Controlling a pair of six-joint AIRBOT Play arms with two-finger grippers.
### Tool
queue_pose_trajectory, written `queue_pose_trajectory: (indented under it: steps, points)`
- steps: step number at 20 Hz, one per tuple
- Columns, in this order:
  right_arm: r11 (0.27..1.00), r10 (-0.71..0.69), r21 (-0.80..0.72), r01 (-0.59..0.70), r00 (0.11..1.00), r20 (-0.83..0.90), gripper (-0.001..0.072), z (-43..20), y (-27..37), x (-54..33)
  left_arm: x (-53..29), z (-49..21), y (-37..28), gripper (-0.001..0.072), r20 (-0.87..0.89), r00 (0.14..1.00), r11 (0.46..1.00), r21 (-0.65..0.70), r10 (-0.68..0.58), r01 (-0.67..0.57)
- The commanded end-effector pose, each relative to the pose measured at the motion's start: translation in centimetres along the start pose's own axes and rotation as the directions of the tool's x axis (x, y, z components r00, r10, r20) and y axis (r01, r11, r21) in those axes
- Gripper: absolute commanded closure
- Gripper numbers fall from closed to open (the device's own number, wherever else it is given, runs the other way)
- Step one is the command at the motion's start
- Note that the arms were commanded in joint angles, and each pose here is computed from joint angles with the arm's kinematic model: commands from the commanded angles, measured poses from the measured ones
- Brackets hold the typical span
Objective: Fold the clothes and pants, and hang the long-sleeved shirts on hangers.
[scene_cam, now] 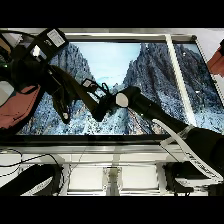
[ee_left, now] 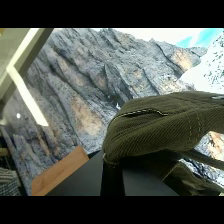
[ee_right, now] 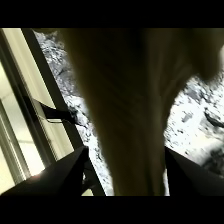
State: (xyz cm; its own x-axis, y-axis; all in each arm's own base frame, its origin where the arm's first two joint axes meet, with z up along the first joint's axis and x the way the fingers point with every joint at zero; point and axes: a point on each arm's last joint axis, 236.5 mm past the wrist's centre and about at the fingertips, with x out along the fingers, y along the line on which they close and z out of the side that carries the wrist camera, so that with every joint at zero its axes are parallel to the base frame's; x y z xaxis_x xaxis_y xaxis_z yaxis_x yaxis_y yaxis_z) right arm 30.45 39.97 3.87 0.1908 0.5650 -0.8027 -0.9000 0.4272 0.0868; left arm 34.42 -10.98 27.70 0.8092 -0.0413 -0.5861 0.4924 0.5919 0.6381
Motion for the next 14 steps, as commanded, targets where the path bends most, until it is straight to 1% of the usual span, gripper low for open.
queue_pose_trajectory:
  steps: [1, 2, 3, 5, 7, 10, 11, 12, 14]
  points:
    - [1.000, 0.012, -0.005, -0.012, 0.999, 0.040, 0.0385, 1.0, 0.7, 1.5, 0.0, 0.0, 0.1, 0.0642, 0.000, 1.000, 1.000, -0.001, 0.001, -0.001]
    - [1.000, 0.008, -0.006, -0.008, 0.999, 0.038, 0.0597, 0.9, 0.5, 1.5, 0.0, 0.0, 0.1, 0.0641, 0.000, 1.000, 1.000, -0.001, 0.001, -0.001]
    - [1.000, -0.006, 0.007, 0.005, 0.999, 0.031, 0.0691, 0.7, -0.1, 1.4, 0.0, 0.0, 0.1, 0.0642, 0.000, 1.000, 1.000, -0.001, 0.002, -0.002]
    - [0.999, -0.018, 0.048, 0.018, 1.000, 0.017, 0.0692, 0.4, -1.2, -0.2, -0.2, -0.2, 0.2, 0.0642, -0.002, 1.000, 1.000, -0.002, 0.006, -0.006]
    - [0.996, -0.045, 0.075, 0.042, 0.999, 0.030, 0.0693, 0.5, -2.8, -4.1, -0.9, -0.2, 0.5, 0.0642, 0.011, 1.000, 1.000, -0.021, 0.014, -0.014]
    - [0.990, -0.113, 0.090, 0.106, 0.991, 0.075, 0.0694, 0.1, -4.4, -13.1, -3.3, 0.2, 1.7, 0.0642, 0.068, 0.997, 0.987, -0.158, 0.037, -0.026]
    - [0.989, -0.129, 0.078, 0.122, 0.987, 0.097, 0.0694, -0.1, -4.1, -16.0, -4.4, 1.0, 1.8, 0.0642, 0.111, 0.994, 0.974, -0.225, 0.026, 0.000]
    - [0.989, -0.139, 0.057, 0.134, 0.984, 0.113, 0.0694, -0.4, -3.4, -18.6, -5.9, 2.4, 1.5, 0.0642, 0.179, 0.984, 0.955, -0.290, -0.010, 0.062]
    - [0.990, -0.138, 0.009, 0.137, 0.983, 0.119, 0.0694, -1.6, -1.0, -23.2, -9.8, 6.1, 0.2, 0.0641, 0.354, 0.929, 0.911, -0.336, -0.112, 0.237]
